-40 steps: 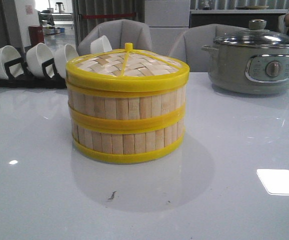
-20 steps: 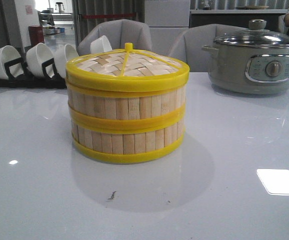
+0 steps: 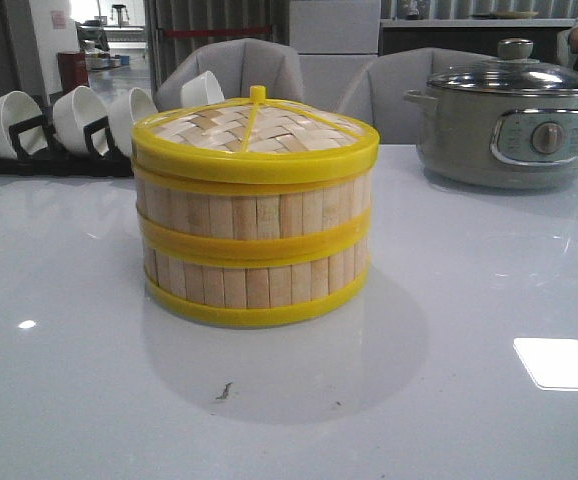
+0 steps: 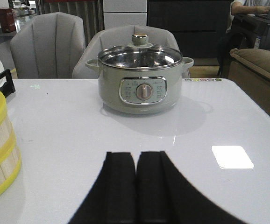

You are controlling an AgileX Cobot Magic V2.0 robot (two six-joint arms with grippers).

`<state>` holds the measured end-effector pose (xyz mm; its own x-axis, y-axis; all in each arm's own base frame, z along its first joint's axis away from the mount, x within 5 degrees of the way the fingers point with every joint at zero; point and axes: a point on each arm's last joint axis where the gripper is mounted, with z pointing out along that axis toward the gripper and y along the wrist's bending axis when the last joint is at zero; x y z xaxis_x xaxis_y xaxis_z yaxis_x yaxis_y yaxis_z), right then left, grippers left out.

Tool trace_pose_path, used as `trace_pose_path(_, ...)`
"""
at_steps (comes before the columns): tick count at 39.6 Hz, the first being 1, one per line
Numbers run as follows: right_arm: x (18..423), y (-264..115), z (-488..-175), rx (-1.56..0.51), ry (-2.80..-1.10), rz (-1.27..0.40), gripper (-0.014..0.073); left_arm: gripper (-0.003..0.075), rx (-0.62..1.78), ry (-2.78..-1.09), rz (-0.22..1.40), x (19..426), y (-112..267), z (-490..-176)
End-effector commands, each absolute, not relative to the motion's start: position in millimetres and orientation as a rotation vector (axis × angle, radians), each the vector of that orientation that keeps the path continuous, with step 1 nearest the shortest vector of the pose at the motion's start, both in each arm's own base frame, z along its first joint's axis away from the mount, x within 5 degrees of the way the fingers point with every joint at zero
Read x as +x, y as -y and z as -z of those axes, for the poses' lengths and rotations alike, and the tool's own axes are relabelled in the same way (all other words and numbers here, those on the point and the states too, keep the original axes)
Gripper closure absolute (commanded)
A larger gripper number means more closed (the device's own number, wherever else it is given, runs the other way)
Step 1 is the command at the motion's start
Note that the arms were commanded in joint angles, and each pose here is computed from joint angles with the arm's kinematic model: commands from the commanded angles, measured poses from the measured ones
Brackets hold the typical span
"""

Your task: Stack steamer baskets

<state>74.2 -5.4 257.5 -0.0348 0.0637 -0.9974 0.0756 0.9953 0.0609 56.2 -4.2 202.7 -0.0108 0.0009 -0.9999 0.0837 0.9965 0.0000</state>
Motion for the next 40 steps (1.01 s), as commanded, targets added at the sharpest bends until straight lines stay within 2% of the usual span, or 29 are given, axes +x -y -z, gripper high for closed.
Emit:
trace_pose_path(1,74.6,6.3,-270.4,0.074,-1.51,0.057,0.0539,0.0634,0.062,-1.486,0.084,54.8,5.0,-210.4)
trace_pose_path(13,64.6,5.2,-261.7,0.024,-1.415,0.107,0.0539,0.0634,0.062,-1.486,0.084,54.8,5.0,-210.4)
trace_pose_path(33,55.1,4.4,-216.9,0.024,-1.418,0.107,0.0539,0.0634,0.062,-1.486,0.084,54.8,5.0,-210.4)
trace_pose_path(40,53.2,4.2,-215.6,0.024,-1.402,0.107,0.0539,0.0634,0.062,-1.486,0.084,54.8,5.0,-210.4)
